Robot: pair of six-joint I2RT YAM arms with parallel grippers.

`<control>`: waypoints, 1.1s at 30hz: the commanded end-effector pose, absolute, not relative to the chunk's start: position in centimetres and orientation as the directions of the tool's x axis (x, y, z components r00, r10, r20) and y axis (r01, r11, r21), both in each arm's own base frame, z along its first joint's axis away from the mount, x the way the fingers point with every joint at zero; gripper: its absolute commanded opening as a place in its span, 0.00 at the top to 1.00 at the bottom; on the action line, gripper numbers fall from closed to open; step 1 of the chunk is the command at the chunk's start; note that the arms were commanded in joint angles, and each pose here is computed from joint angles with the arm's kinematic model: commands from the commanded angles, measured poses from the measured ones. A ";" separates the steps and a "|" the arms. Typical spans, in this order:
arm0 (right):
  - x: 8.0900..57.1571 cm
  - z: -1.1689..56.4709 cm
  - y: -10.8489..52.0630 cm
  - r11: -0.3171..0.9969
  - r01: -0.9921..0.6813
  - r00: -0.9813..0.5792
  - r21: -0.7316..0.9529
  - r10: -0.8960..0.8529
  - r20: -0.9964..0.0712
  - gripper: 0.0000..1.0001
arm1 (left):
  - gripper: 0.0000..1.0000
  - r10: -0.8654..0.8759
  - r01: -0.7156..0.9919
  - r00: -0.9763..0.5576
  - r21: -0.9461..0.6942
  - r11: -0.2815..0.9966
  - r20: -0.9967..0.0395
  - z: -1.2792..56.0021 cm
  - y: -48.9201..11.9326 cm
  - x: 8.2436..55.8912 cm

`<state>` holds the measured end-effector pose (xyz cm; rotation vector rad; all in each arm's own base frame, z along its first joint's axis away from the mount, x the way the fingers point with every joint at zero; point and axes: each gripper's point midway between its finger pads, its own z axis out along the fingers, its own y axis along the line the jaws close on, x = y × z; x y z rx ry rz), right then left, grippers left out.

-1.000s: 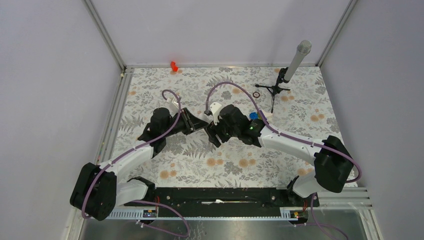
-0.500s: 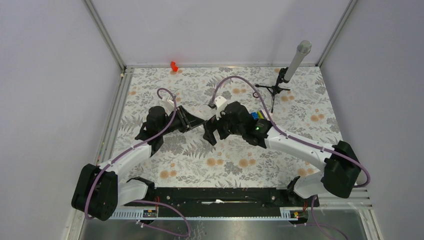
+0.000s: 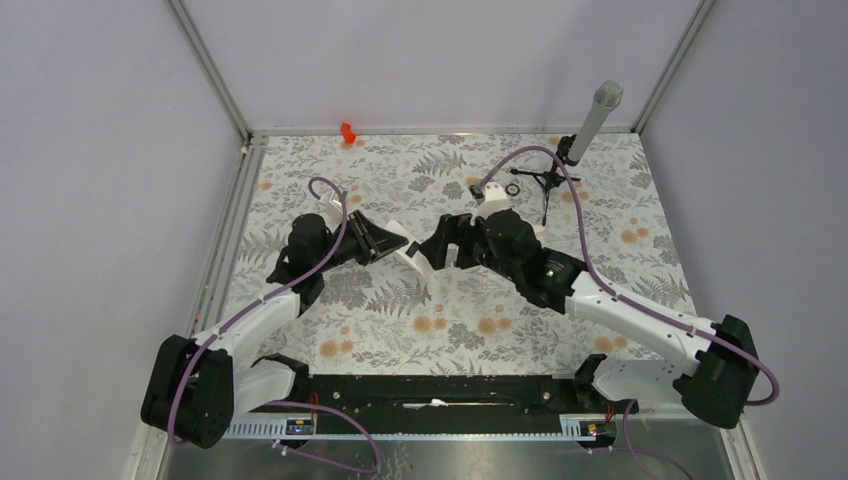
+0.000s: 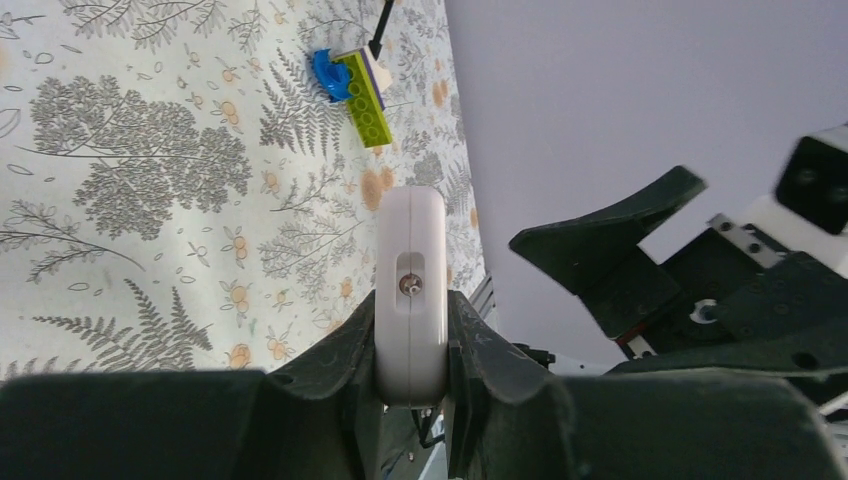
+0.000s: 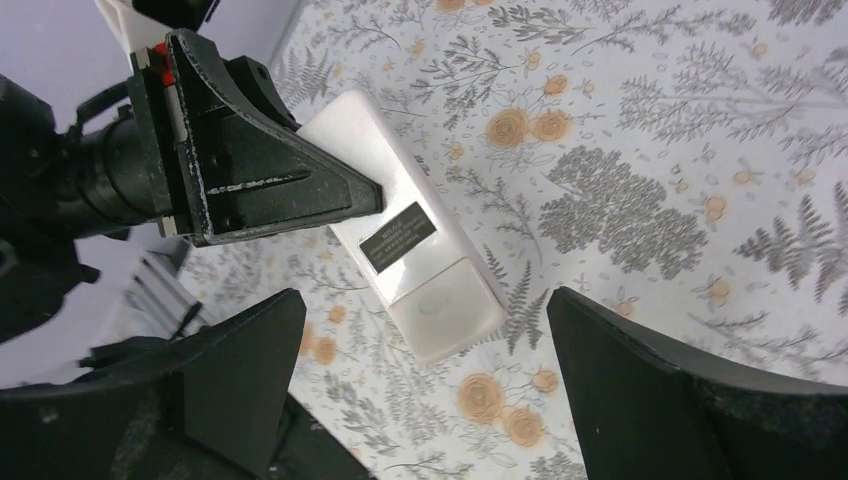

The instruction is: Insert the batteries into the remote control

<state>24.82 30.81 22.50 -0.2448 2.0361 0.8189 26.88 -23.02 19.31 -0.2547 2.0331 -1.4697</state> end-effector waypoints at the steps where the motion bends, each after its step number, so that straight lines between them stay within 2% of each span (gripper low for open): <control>1: 24.9 24.2 30.3 0.660 -0.306 -0.643 0.686 0.389 -0.660 0.03 | 1.00 -0.535 0.285 -0.747 -0.917 0.279 -0.394 23.6 -22.9 27.0; 5: 23.8 22.9 30.9 0.550 -0.177 -0.740 0.816 0.473 -0.479 0.09 | 1.00 -0.567 0.267 -0.742 -0.934 0.239 -0.357 24.5 -22.7 26.9; 9: 22.8 23.7 32.4 0.393 -0.167 -0.781 0.904 0.507 -0.365 0.12 | 1.00 -0.585 0.254 -0.743 -0.946 0.201 -0.324 25.2 -22.7 26.8; 17: 22.9 24.1 32.5 0.328 -0.135 -0.779 0.935 0.548 -0.304 0.29 | 1.00 -0.604 0.236 -0.747 -0.960 0.150 -0.279 26.2 -22.5 26.4; 24: 23.1 23.0 31.8 0.300 -0.093 -0.766 0.949 0.587 -0.261 0.38 | 1.00 -0.604 0.230 -0.764 -0.970 0.078 -0.230 27.3 -22.5 25.7; 30: 23.7 23.0 31.2 0.279 -0.096 -0.750 0.955 0.611 -0.254 0.49 | 1.00 -0.600 0.234 -0.775 -0.972 0.022 -0.200 28.3 -22.3 25.3; 33: 23.7 22.9 31.2 0.277 -0.100 -0.752 0.956 0.607 -0.255 0.52 | 1.00 -0.594 0.236 -0.783 -0.972 -0.011 -0.183 28.8 -22.2 25.2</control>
